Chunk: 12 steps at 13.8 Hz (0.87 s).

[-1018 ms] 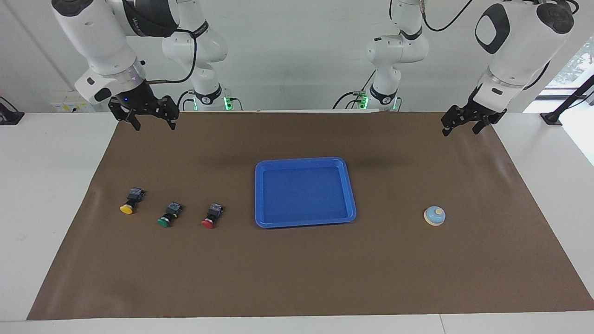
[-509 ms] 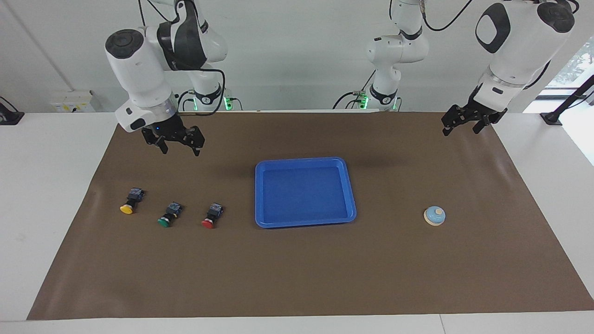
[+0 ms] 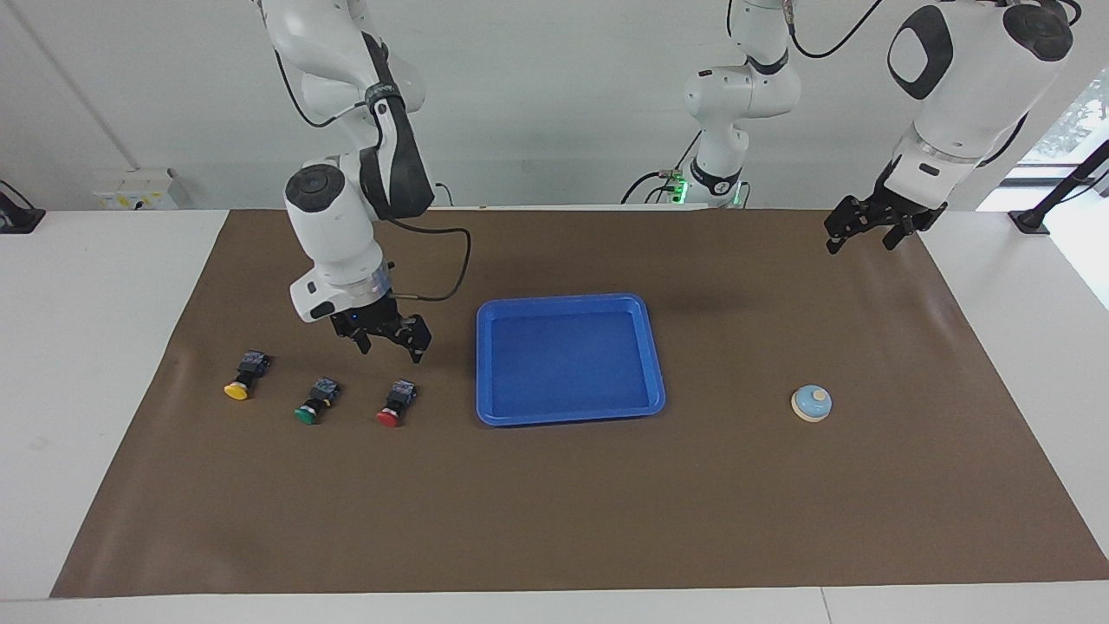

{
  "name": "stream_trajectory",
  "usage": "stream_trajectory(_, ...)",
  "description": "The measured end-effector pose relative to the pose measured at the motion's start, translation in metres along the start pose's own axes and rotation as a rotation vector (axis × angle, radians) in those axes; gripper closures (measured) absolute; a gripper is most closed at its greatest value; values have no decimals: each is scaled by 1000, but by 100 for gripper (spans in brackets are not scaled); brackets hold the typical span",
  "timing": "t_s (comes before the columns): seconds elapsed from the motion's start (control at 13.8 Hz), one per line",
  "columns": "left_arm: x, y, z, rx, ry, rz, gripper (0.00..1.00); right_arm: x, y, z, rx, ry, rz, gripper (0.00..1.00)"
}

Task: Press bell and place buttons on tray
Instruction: 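Reach the right gripper to the red-capped button and grasp it, then carry the red button with the right gripper over the blue tray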

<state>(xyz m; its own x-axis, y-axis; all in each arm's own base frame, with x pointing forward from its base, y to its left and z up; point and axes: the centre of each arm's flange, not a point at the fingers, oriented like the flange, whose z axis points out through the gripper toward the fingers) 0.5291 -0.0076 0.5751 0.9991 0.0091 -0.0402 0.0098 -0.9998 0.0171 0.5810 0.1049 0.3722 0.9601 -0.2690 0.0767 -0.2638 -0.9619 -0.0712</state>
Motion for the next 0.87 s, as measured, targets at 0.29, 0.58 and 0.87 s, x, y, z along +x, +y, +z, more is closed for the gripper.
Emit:
stream_trajectory(0.29,0,0,0,0,0,0,0,0,4,41,-44,-6,-40,0)
stream_trajectory(0.58,0,0,0,0,0,0,0,18,4,57,-93,31,-100,0)
stream_trajectory(0.87,0,0,0,0,0,0,0,45,-8,48,-84,48,-61,0)
